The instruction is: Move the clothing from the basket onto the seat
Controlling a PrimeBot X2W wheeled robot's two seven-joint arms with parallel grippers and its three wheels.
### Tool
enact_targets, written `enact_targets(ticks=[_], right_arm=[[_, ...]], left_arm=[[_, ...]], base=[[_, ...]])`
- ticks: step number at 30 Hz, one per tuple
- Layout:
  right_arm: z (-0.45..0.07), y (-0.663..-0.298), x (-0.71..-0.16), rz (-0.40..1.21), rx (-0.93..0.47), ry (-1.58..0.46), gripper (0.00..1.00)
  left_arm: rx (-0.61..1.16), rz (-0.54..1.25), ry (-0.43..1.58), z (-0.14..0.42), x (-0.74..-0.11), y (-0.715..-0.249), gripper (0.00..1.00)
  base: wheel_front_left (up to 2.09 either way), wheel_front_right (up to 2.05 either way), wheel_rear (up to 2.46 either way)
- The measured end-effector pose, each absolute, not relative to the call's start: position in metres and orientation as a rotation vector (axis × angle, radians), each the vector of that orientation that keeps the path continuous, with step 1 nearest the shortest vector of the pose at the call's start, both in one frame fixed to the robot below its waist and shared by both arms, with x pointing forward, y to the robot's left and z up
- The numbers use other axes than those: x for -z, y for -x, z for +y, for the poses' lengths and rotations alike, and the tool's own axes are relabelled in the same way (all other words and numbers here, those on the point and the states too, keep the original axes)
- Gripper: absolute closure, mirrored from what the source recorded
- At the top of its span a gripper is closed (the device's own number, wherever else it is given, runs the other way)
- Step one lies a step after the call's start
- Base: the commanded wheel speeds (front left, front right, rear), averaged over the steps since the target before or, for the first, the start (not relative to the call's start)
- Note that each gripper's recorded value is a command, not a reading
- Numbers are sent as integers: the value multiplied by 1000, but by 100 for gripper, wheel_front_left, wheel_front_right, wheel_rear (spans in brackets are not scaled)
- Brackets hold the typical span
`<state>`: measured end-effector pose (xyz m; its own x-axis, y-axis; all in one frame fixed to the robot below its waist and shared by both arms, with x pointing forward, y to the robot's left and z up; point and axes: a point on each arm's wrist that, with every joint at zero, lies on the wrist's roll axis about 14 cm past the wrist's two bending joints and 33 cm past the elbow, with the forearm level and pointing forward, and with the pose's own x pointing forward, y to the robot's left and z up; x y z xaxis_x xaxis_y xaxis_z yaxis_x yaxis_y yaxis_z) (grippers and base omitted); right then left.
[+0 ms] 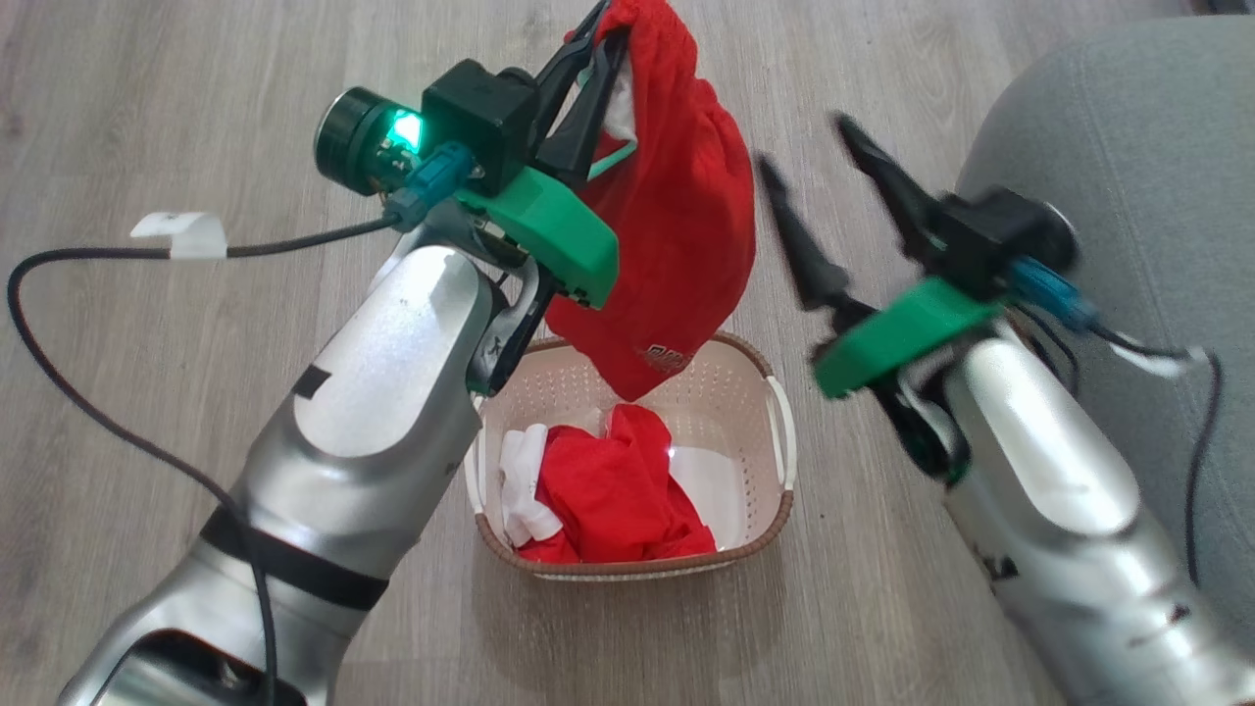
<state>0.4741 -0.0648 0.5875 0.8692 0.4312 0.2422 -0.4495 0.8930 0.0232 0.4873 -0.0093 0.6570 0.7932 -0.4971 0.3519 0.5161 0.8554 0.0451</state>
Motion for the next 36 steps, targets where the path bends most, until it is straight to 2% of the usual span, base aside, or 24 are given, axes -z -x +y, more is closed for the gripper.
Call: enact_targets(ticks=[5, 10, 16, 24, 25, 26, 27, 28, 35, 36], right_arm=[[-25, -475, -613, -294, -607, -13, 0], [-4, -475, -593, -230, -671, 37, 0], [2, -482, -550, -96, -671, 126, 0], [0, -484, -505, 59, -643, 139, 0], [0, -485, -503, 67, -643, 135, 15], [2, -485, -503, 70, -643, 128, 53], [4, -485, -505, 66, -647, 117, 53], [4, -485, -505, 66, -647, 117, 100], [11, -489, -524, 21, -651, 77, 100], [9, -489, -525, 20, -643, 74, 100]], left_arm=[[554, -367, 61, -12, -657, -487, 100], [584, -383, 57, -19, -661, -480, 100], [620, -390, 34, -26, -661, -468, 100], [639, -381, 45, -26, -662, -454, 100], [632, -379, 48, -24, -662, -453, 100], [630, -380, 49, -23, -662, -453, 100], [626, -379, 49, -22, -662, -452, 100], [626, -379, 49, -22, -662, -452, 100], [607, -376, 47, -19, -662, -453, 100], [608, -374, 48, -20, -661, -453, 63]], base=[[0, 0, 0], [0, 0, 0], [0, 0, 0], [0, 0, 0], [0, 0, 0], [0, 0, 0], [0, 0, 0], [0, 0, 0], [0, 0, 0], [0, 0, 0]])
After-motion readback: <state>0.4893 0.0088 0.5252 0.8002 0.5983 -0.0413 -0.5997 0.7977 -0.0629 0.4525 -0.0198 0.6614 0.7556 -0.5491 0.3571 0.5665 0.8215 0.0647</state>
